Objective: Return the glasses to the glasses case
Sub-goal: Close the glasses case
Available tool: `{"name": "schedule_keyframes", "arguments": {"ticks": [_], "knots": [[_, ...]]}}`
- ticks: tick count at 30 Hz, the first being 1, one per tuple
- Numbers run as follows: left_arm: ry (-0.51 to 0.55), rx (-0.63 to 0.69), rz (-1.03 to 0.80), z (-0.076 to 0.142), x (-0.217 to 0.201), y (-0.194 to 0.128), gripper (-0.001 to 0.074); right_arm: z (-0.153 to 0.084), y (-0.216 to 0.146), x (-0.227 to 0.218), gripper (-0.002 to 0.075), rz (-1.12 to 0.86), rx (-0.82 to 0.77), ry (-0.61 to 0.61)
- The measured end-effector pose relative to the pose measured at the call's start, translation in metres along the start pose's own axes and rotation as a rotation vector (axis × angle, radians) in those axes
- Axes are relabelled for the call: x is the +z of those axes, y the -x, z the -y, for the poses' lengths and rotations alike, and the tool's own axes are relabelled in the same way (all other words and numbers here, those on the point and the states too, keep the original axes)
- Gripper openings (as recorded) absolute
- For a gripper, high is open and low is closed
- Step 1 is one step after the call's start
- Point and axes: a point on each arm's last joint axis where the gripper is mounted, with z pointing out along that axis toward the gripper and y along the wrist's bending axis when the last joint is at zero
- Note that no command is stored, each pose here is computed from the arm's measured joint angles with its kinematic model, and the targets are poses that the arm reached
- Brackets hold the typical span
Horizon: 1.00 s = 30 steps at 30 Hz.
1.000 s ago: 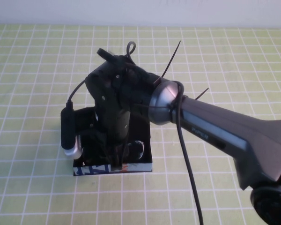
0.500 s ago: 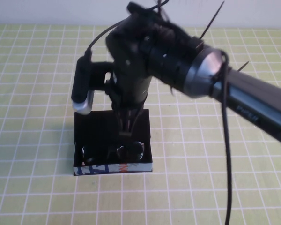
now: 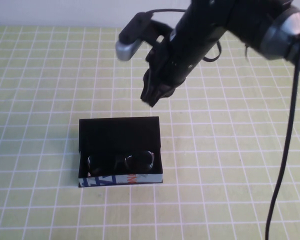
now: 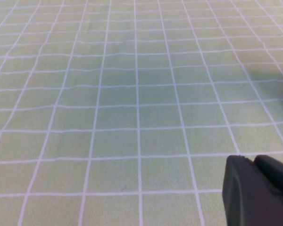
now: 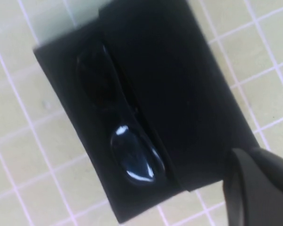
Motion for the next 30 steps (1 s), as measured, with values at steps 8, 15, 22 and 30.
{"name": "schedule_keyframes", "arguments": {"ticks": [8,15,22,30], "knots": [[-0.019,-0.197,0.157,0.0,-0.001,0.014,-0.0002,0.028,-0.014,-0.013,-0.0011,0.077,0.123,0.041],[-0.064,-0.473,0.297,-0.001,-0.004,0.027,-0.0002,0.032,-0.015,-0.012,-0.0011,0.11,0.163,0.082],[-0.109,-0.481,-0.04,0.008,0.002,0.06,-0.0002,0.035,-0.016,0.007,-0.0011,0.097,0.283,0.137],[-0.302,-0.223,-0.591,0.045,0.054,0.086,-0.0002,0.038,-0.019,0.017,-0.0011,0.069,0.37,0.14]]}}
